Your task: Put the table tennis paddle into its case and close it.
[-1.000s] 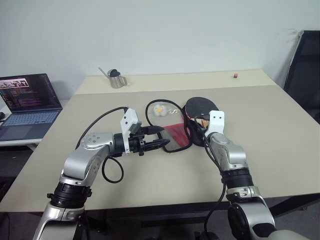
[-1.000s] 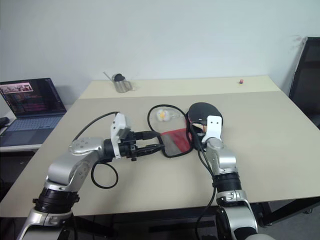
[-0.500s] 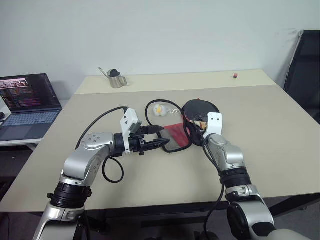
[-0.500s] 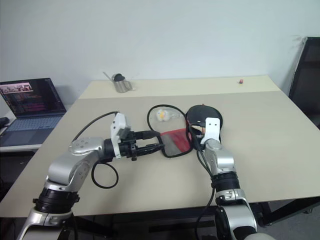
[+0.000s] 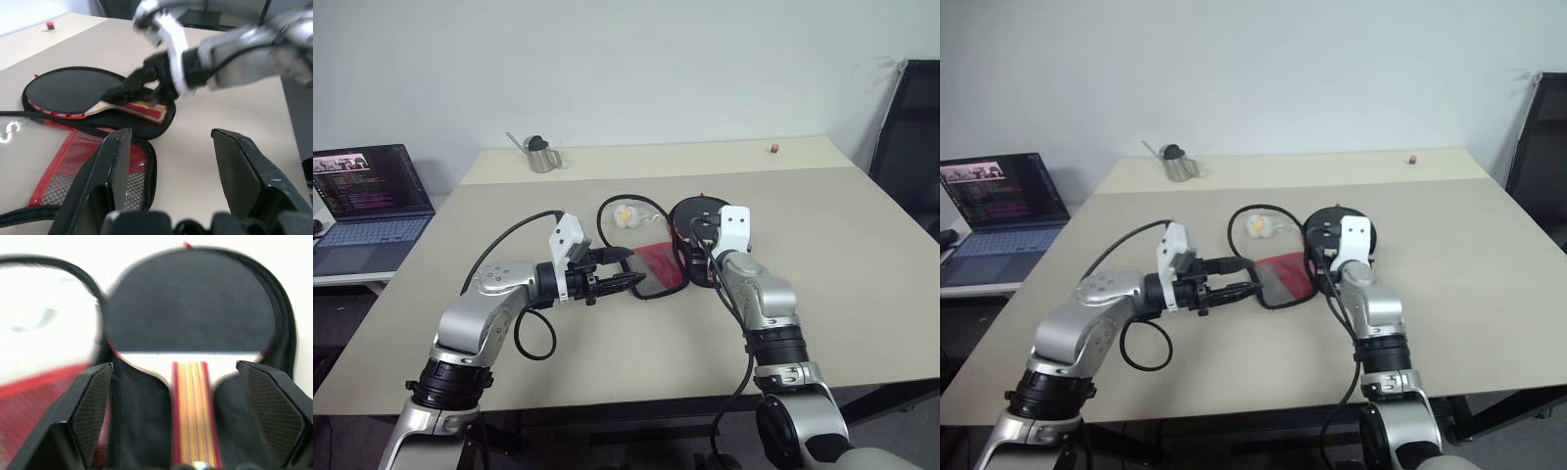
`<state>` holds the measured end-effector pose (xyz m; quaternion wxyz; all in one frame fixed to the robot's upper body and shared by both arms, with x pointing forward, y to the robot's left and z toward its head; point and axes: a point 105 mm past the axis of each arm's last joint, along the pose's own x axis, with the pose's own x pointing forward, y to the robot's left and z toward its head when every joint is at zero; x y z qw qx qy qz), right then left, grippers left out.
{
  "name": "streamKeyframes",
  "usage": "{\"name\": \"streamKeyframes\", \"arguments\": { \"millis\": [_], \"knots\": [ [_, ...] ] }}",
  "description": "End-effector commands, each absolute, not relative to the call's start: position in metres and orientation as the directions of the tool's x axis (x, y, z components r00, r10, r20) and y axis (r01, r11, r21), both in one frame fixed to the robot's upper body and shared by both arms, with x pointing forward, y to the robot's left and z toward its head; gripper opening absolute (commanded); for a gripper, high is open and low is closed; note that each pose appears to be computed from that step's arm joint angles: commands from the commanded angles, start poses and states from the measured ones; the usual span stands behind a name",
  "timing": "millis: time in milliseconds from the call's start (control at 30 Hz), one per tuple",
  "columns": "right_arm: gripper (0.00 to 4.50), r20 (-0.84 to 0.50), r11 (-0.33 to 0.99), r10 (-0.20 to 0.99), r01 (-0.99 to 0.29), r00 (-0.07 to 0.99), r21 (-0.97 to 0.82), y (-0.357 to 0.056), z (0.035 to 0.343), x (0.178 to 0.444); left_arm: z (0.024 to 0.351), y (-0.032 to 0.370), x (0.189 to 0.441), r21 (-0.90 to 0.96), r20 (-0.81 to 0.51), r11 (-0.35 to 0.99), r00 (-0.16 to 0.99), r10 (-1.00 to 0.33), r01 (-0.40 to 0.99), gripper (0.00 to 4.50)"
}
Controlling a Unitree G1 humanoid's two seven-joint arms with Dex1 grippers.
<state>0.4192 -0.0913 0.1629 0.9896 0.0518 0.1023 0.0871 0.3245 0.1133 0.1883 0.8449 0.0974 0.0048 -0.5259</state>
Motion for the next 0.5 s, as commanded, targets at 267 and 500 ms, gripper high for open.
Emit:
{"name": "streamKeyframes", "arguments": {
  "millis": [267, 500],
  "knots": [
    [4.46, -0.029, 0.767, 0.639, -0.640, 0.769, -0.053, -0.090, 0.229, 0.358, 0.186, 0.165, 0.362, 0.231, -0.112, 0.692, 0.725, -0.680, 0.684, 2.84],
    [4.46, -0.057, 0.566, 0.817, -0.817, 0.574, -0.111, -0.097, 0.247, 0.321, 0.167, 0.179, 0.387, 0.185, -0.185, 0.754, 0.775, -0.604, 0.631, 2.84]
  ]
}}
